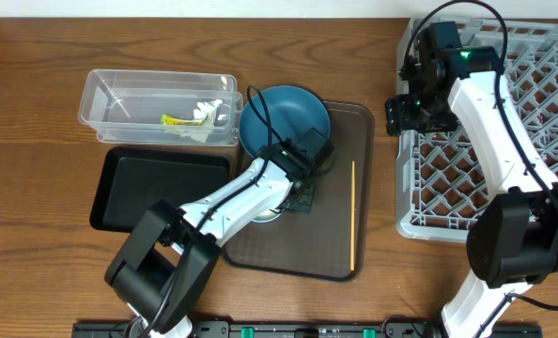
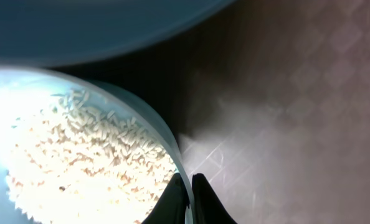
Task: Sort waste into correct bins and load items into the dishwasher rack
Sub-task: 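Move the rice bowl over the black tray and tip out the rice, then carry the light-blue bowl with left gripper and set it on brown tray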
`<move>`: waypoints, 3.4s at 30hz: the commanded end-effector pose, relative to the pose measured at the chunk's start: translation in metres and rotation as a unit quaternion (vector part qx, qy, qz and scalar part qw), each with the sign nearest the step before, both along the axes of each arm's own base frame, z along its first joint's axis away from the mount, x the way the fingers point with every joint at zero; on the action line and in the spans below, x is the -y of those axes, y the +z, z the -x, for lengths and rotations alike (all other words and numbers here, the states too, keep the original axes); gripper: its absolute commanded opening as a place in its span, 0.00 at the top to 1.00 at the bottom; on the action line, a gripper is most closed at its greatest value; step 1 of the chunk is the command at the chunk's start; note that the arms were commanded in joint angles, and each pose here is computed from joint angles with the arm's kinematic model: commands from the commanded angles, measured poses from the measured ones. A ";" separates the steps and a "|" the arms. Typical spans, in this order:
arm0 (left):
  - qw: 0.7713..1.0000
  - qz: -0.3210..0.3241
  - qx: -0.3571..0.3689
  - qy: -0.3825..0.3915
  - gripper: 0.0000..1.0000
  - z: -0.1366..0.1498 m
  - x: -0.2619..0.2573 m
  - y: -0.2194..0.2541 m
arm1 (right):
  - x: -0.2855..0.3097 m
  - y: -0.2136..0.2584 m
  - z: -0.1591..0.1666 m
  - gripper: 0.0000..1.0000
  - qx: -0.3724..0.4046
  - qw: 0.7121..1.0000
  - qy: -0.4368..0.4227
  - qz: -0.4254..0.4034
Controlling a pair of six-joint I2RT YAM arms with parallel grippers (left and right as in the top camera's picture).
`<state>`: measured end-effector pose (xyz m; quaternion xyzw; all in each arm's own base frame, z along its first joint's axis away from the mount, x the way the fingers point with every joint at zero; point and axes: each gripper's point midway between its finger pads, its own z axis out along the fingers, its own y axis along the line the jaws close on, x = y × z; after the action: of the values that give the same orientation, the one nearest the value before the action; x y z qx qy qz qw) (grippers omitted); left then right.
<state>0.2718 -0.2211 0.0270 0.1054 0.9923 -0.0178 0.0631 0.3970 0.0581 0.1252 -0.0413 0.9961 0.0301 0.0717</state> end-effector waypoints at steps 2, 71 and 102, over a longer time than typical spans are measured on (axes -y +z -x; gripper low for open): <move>1.000 0.005 0.025 -0.007 0.94 -0.004 -0.002 0.030 | 0.004 0.000 0.000 0.23 -0.001 1.000 -0.009 0.009; 0.641 0.693 -0.015 0.329 0.94 -0.038 -0.218 0.134 | 0.010 0.000 -0.001 0.21 0.001 1.000 -0.013 0.019; 0.709 0.658 0.094 0.234 0.94 -0.049 -0.222 0.131 | 0.010 -0.001 0.001 0.21 -0.003 1.000 -0.013 0.020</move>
<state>0.3223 0.0074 0.1524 -0.2172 0.7171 -0.6282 0.2096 0.3961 0.0516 0.1248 -0.0389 0.9967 0.0147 0.0696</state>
